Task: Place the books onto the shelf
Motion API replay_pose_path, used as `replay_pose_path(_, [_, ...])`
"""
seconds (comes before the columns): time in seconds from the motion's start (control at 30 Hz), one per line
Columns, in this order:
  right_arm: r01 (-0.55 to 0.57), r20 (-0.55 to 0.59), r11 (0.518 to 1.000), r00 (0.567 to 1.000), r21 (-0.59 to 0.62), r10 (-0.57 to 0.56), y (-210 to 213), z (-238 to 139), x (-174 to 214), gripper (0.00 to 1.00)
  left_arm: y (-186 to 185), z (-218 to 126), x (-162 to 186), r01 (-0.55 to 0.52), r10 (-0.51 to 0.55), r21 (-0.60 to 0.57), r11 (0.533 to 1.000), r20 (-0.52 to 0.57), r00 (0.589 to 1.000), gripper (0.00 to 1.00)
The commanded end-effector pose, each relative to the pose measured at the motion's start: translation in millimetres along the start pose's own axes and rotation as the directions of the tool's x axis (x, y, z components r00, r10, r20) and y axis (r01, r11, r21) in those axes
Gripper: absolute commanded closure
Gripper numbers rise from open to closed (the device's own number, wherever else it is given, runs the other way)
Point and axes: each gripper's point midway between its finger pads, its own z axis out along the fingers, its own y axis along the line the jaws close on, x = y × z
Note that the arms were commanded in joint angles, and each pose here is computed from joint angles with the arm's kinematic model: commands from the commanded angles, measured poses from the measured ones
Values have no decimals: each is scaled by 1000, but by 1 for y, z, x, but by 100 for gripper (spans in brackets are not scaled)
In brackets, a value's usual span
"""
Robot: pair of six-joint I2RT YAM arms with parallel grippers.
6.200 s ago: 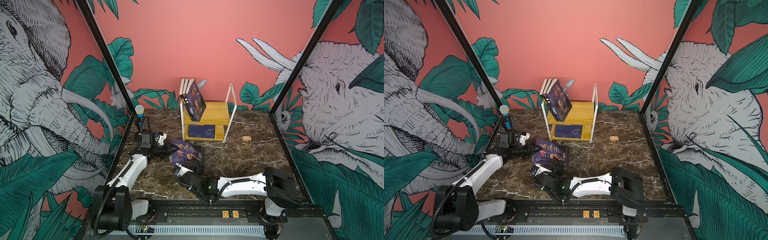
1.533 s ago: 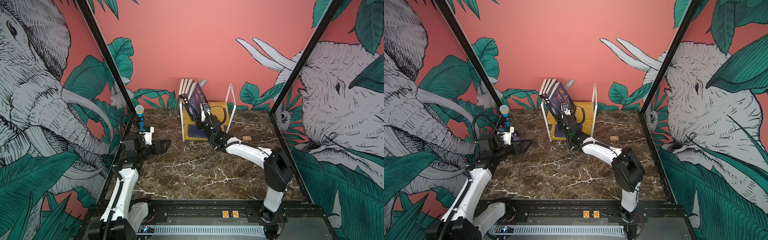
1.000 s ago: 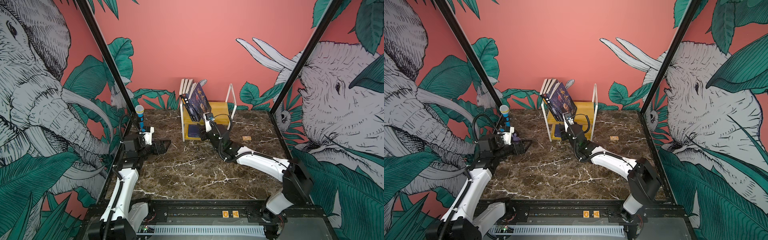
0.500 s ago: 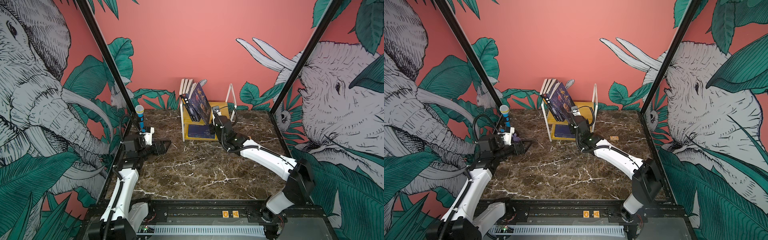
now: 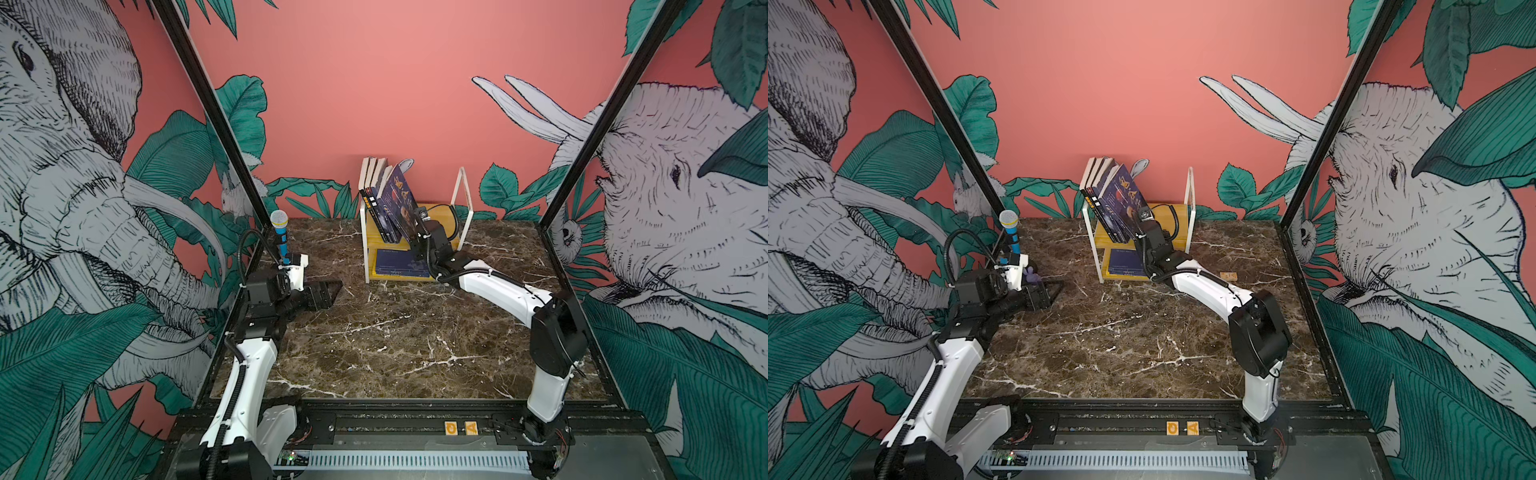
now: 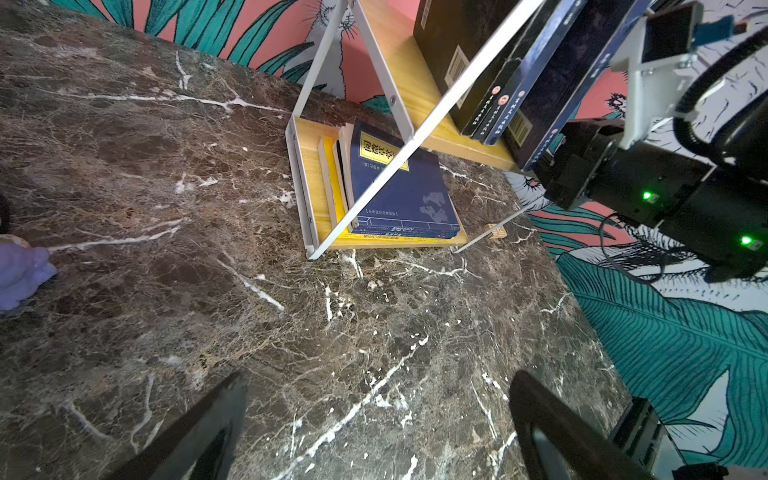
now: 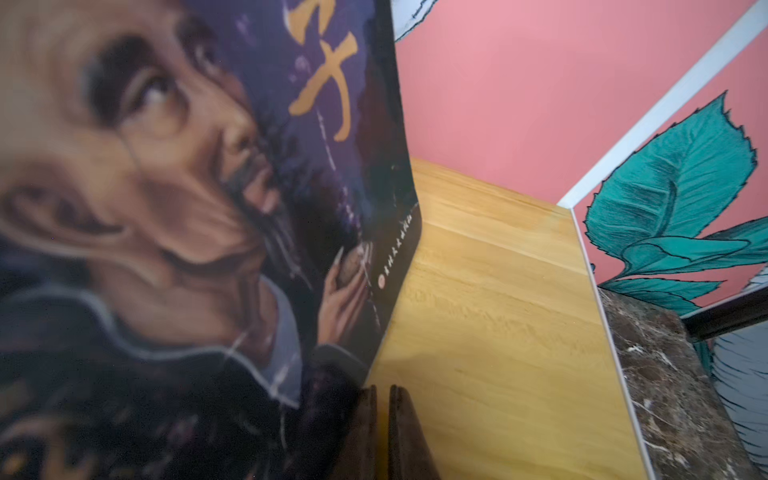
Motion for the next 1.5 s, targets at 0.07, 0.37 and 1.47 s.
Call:
replay_pose_path(0.07, [-14,28,997,999,-72,16,17,12,-13,88,-5,-3,1,-15,15,15,1000,1,1000,1])
replay_pose_path(0.37, [24,51,986,999,-165,-15,38,20,-19,86,-5,-1,0,-6,6,17,1000,-2,1000,1])
replay_pose_path(1.47, [45,-34,999,998,-24,-46,-38,64,-11,93,-5,-2,1,-15,15,16,1000,0,1000,1])
